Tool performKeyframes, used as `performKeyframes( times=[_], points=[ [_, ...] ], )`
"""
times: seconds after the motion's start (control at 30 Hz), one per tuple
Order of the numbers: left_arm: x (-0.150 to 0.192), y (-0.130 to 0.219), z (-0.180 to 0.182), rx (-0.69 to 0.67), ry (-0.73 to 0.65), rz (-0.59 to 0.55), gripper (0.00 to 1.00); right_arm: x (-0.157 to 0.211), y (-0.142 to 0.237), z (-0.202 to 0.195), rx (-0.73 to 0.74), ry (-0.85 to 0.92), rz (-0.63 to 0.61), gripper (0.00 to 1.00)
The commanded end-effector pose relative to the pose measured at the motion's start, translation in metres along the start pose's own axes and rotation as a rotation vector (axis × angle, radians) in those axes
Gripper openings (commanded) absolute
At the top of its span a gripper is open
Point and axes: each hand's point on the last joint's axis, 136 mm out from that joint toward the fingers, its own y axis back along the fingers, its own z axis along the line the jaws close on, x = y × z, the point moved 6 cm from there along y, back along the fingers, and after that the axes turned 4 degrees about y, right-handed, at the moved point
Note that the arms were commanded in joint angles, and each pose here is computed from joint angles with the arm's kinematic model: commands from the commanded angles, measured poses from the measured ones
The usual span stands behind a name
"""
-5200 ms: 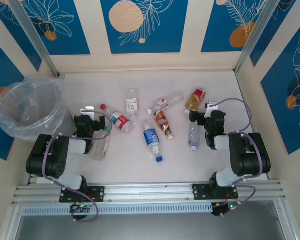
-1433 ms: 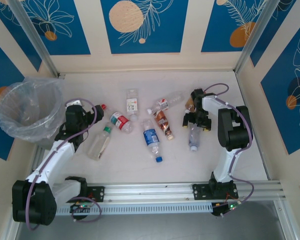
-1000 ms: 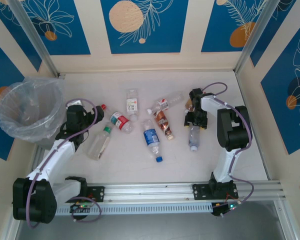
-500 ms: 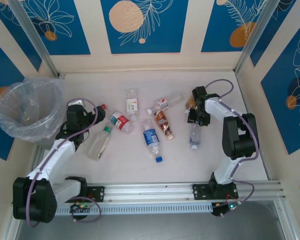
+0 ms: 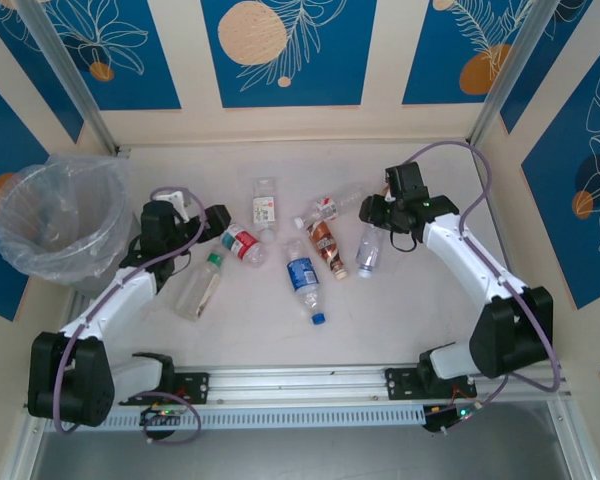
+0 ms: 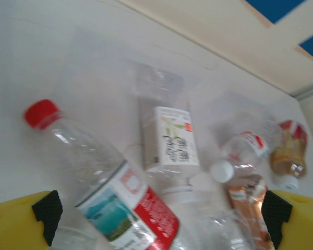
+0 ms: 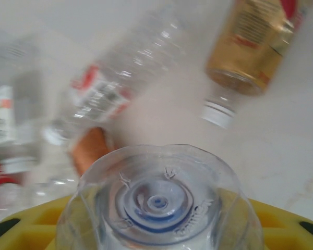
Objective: Put the plastic bottles in the bin
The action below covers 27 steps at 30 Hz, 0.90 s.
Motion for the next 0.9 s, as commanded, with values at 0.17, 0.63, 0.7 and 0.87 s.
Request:
performKeyframes(
  times=[0.17, 0.63, 0.7, 0.87],
  points=[
    [0.019, -0.007, -0.078, 0.33, -0.209, 0.133, 0.99, -0.018, 0.027, 0.068, -0.331, -0.113, -0.15, 0.49],
    [0.054, -0.014, -0.154, 0.695, -0.377, 0.315, 0.99, -0.005, 0.027, 0.119, -0.487, -0.151, -0.212, 0.49],
    [0.057, -0.013, -0.163, 0.734, -0.398, 0.337, 0.99, -0.005, 0.027, 0.124, -0.504, -0.143, -0.206, 0.49],
    [0.065, -0.018, -0.174, 0.746, -0.437, 0.377, 0.99, -0.002, 0.027, 0.136, -0.546, -0.124, -0.183, 0.5]
  ],
)
